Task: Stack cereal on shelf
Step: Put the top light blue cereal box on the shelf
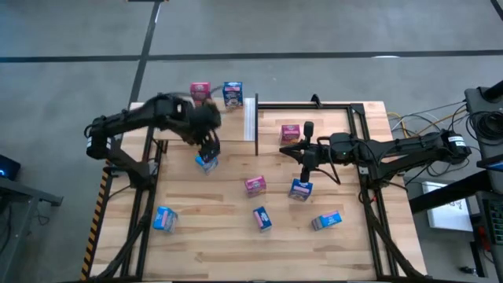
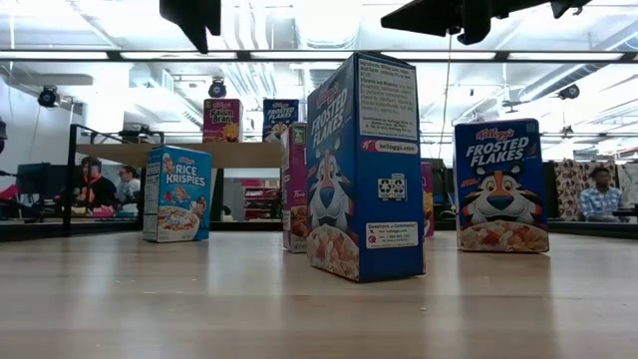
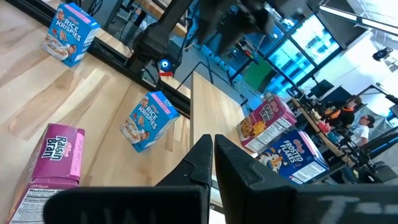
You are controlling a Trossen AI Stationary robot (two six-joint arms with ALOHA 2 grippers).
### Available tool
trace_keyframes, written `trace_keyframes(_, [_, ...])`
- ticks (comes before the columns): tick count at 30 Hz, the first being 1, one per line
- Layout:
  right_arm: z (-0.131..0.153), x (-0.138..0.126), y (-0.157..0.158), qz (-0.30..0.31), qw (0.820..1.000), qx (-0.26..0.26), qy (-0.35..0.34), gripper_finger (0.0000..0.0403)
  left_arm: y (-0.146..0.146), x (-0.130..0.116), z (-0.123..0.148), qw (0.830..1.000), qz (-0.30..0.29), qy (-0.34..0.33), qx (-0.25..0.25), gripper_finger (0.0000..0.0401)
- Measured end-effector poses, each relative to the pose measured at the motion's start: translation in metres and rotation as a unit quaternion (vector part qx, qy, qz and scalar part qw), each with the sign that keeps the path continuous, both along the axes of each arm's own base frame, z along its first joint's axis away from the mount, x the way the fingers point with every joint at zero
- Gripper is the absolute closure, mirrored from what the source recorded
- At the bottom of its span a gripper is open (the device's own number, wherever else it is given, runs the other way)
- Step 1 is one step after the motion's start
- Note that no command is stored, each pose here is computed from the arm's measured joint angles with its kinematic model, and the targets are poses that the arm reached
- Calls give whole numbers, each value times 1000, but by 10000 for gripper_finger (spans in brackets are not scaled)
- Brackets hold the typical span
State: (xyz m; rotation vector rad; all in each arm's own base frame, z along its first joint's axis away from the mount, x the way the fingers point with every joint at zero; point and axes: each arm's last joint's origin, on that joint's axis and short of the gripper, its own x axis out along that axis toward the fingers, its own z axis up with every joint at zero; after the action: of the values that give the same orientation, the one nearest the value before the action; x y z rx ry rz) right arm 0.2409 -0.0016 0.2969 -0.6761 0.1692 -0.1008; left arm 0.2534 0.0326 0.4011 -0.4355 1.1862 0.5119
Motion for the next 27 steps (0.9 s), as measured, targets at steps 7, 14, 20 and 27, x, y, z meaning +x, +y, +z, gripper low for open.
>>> trace_keyframes(7, [0,0,0,0,1000,0,0,394,-58,6,-37,998,27,43,-27,160])
trace_keyframes(14, [0,0,0,0,1000,7,-1,394,-97,8,-74,998,11,49,-28,160])
trace_keyframes(20, [0,0,0,-1,1000,10,-2,394,-94,5,-91,997,11,73,9,160])
trace_keyframes(27, [1,0,0,-1,1000,10,-2,394,-83,1,-87,997,23,59,39,160])
